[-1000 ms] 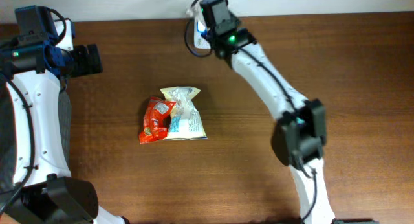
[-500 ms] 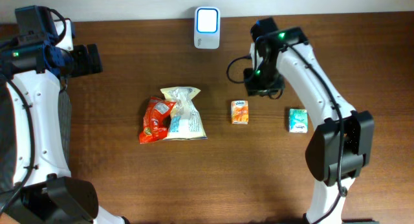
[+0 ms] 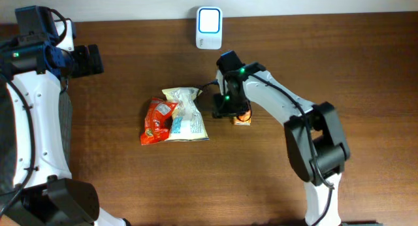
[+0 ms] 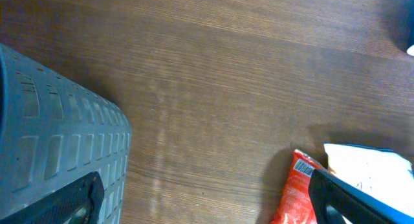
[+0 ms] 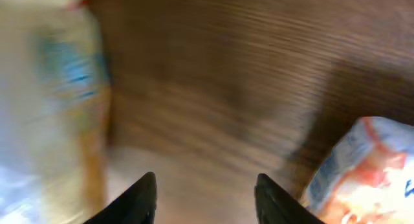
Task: Scan the item barcode
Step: 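Lower the orange pack onto the table beside the green pack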
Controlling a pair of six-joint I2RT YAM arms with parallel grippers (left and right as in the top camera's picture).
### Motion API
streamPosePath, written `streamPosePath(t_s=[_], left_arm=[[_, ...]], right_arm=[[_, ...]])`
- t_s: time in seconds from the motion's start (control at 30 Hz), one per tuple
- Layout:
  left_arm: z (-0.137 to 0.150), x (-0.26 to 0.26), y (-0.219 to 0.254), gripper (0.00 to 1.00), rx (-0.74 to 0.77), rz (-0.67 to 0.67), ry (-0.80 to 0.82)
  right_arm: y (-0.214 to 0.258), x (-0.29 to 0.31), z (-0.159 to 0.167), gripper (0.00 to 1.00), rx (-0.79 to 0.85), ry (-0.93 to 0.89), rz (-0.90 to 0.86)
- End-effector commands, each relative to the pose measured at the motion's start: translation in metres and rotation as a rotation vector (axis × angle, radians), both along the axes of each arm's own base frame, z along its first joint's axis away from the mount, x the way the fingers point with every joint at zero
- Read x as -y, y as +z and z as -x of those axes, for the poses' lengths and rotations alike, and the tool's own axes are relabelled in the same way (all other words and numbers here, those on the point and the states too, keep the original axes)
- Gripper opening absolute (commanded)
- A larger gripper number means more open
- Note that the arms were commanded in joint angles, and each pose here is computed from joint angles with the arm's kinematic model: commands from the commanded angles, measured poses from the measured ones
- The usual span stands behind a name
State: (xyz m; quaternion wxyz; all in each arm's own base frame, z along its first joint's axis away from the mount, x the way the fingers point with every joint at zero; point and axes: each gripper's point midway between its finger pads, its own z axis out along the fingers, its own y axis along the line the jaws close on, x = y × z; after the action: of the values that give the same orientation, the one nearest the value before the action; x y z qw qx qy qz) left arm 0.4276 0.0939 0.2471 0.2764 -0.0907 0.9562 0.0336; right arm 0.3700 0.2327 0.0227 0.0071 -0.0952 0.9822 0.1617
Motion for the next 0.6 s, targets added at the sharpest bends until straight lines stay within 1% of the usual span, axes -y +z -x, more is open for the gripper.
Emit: streamPosePath(t_s=[0.0, 0.07, 0.13, 0.33, 0.5, 0.57], left_arm=[[-0.001, 0.0, 0.0, 0.99, 0.002, -0.003, -0.014], [-0.001, 0.0, 0.0, 0.99, 0.002, -0.003, -0.014], [-0.001, 0.0, 0.0, 0.99, 0.001, -0.002, -0.014], [-0.001, 0.0, 0.0, 0.99, 0.002, -0.003, -0.014], [-0.001, 0.0, 0.0, 0.99, 0.001, -0.002, -0.014], [-0.001, 0.0, 0.0, 0.99, 0.001, -0.002, -0.014]], right_arm=[[-0.009, 0.04, -0.012, 0.45, 0.0, -0.118, 0.12], [-0.012, 0.076, -0.011, 0.45, -0.033, -0.179, 0.213], [-0.012, 0.117, -0.006, 0.4, -0.091, -0.245, 0.287], [-0.011, 0.21, -0.004, 0.39, -0.173, -0.415, 0.351], [-0.011, 0.25, -0.002, 0.4, -0.189, -0.446, 0.344], [-0.004, 0.242, -0.006, 0.38, -0.168, -0.363, 0.281]])
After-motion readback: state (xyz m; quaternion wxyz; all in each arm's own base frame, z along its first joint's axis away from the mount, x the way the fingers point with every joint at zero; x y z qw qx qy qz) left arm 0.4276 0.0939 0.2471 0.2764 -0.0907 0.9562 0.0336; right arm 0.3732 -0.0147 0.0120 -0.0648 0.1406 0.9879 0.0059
